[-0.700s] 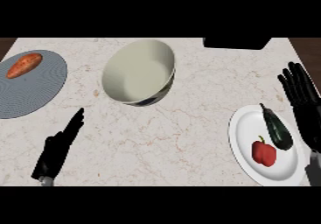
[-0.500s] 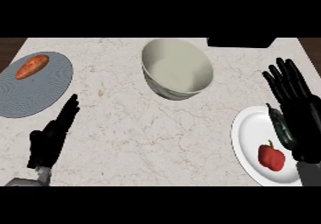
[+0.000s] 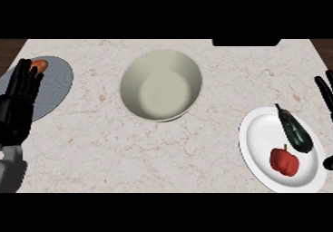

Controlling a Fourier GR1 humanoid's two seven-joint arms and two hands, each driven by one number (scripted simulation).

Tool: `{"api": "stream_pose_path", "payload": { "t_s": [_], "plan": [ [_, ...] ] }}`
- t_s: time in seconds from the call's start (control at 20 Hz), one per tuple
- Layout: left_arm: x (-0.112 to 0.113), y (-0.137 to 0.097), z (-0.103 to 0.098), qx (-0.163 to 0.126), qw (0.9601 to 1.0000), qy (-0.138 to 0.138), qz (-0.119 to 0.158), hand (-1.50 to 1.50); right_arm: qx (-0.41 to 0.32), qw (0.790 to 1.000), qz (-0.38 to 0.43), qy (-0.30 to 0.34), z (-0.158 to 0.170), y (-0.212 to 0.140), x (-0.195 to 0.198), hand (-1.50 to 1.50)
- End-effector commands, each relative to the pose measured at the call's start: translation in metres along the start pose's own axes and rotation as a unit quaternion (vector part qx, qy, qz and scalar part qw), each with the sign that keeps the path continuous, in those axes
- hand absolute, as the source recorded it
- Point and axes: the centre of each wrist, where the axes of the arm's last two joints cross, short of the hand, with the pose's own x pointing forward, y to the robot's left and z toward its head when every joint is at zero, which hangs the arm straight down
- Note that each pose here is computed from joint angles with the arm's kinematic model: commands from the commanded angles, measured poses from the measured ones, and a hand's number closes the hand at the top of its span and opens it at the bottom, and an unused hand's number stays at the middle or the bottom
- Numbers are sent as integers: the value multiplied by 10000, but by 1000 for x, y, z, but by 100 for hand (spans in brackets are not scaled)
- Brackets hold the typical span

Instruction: Pick the eggplant from the plate and place it in the bowl

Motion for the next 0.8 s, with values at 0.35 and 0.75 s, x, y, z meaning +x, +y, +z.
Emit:
{"api": "stream_pose_path", "payload": {
  "t_s": [0.35, 0.75],
  "plan": [
    [4, 26, -16, 77, 9998, -155, 133, 0, 360, 9832, 1660, 675, 25, -105, 100, -150],
    [-3, 7, -16, 9, 9997, -165, 178, 0, 1777, 9224, 2700, 2116, 6, -124, 181, -150]
  ]
}}
